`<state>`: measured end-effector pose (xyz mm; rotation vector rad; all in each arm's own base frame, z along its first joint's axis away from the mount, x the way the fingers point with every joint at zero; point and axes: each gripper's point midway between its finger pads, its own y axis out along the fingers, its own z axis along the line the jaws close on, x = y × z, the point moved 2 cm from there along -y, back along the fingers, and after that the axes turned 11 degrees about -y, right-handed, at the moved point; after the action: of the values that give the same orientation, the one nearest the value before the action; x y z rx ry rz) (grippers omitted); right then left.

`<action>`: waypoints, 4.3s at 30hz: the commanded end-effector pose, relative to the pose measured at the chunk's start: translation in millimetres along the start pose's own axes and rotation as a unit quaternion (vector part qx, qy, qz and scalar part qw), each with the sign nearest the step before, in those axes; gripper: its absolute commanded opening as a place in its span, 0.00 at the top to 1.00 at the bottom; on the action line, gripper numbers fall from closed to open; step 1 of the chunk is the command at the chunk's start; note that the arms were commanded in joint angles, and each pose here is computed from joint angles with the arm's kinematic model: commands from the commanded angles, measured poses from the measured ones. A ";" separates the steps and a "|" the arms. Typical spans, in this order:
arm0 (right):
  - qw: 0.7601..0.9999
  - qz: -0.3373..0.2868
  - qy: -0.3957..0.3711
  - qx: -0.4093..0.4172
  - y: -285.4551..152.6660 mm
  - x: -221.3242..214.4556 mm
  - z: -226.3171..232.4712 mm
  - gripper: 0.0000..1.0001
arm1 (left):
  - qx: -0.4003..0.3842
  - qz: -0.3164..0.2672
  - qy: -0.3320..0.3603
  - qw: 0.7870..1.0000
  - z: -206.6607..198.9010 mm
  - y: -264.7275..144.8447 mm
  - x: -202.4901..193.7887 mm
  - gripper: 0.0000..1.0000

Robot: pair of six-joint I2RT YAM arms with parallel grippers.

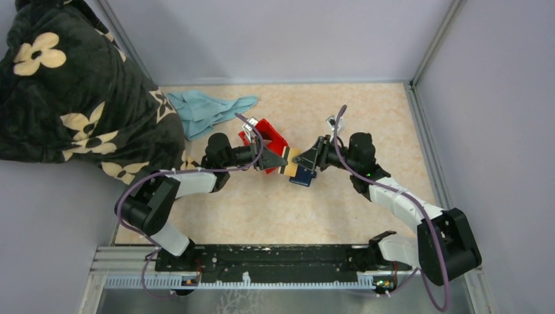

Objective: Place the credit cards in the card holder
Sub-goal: Pick up the credit card from the storage box, then open the card holder at the center of the board.

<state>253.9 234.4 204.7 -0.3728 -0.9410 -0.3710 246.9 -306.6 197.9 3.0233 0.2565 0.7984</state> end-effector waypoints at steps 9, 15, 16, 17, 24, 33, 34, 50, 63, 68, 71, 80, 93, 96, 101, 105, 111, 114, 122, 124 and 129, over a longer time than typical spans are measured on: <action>0.999 -0.025 -0.002 0.044 8.5 4.5 10.4 0.69 | -0.031 -0.010 0.003 0.999 -9.1 10.0 5.7 1.00; 0.998 -0.029 0.009 0.062 8.9 4.4 15.9 1.00 | -0.026 -0.017 -0.013 0.999 -4.3 11.7 6.6 0.99; 0.998 -0.031 0.012 0.063 8.6 4.7 16.5 1.00 | -0.023 -0.017 -0.016 0.999 -2.2 12.2 7.0 0.94; 0.997 -0.031 0.014 0.063 8.0 4.7 17.3 1.00 | -0.016 -0.018 -0.021 0.999 1.0 12.5 6.8 0.86; 1.000 -0.013 0.016 -0.005 -2.6 0.4 7.1 1.00 | 0.075 -0.043 -0.026 0.996 36.7 8.2 6.7 0.62; 0.985 0.015 0.001 -0.172 -32.2 -10.4 -27.6 1.00 | 0.202 -0.082 -0.034 0.975 82.3 -10.3 2.0 0.59; 0.981 0.019 -0.001 -0.191 -35.5 -12.9 -32.5 1.00 | 0.212 -0.082 -0.032 0.973 86.0 -11.9 -0.7 0.59; 0.927 0.176 0.012 -0.329 -74.3 -73.3 -51.5 1.00 | 0.351 0.028 0.063 0.934 124.2 11.9 -31.5 0.63; 0.920 0.239 0.030 -0.309 -57.9 -90.7 -58.4 1.00 | 0.412 0.033 0.084 0.907 149.6 14.7 -24.3 0.64; 0.920 0.249 0.036 -0.300 -47.3 -94.1 -62.8 1.00 | 0.421 0.039 0.087 0.902 155.2 15.7 -22.6 0.64; 0.919 0.254 0.040 -0.299 -41.7 -95.7 -66.6 1.00 | 0.424 0.042 0.088 0.900 158.5 16.2 -23.1 0.64; 0.917 0.263 0.040 -0.298 -27.8 -97.1 -76.4 1.00 | 0.428 0.049 0.087 0.898 164.8 19.0 -24.6 0.65; 0.903 0.262 0.029 -0.338 -26.6 -94.8 -93.4 1.00 | 0.431 0.058 0.089 0.896 165.1 25.6 -27.5 0.66; 0.898 0.257 0.025 -0.356 -30.3 -92.7 -97.3 1.00 | 0.431 0.058 0.090 0.896 164.5 26.1 -27.9 0.66; 0.891 0.247 0.019 -0.381 -36.7 -88.2 -101.6 1.00 | 0.432 0.058 0.091 0.896 163.2 26.8 -28.2 0.66; 0.888 0.235 0.013 -0.395 -40.9 -83.2 -103.4 1.00 | 0.432 0.057 0.091 0.896 161.9 27.6 -28.6 0.66; 0.890 0.218 0.011 -0.399 -39.6 -78.3 -104.3 1.00 | 0.431 0.060 0.091 0.896 162.0 29.2 -31.2 0.66; 0.891 0.214 0.011 -0.401 -37.5 -77.4 -106.7 1.00 | 0.430 0.060 0.093 0.896 160.5 29.7 -31.4 0.66; 0.895 0.198 0.011 -0.400 -33.7 -75.4 -115.0 1.00 | 0.431 0.056 0.103 0.894 153.3 29.5 -27.3 0.66; 0.896 0.193 0.012 -0.401 -33.9 -74.7 -117.1 1.00 | 0.431 0.051 0.108 0.894 149.3 29.0 -24.5 0.65; 0.895 0.187 0.013 -0.405 -34.2 -72.5 -124.5 1.00 | 0.420 0.045 0.116 0.899 137.9 33.5 -19.4 0.65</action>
<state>272.4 159.4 78.4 -1.2999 -0.5945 -0.3410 299.9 -330.9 43.1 3.8050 0.5826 1.2599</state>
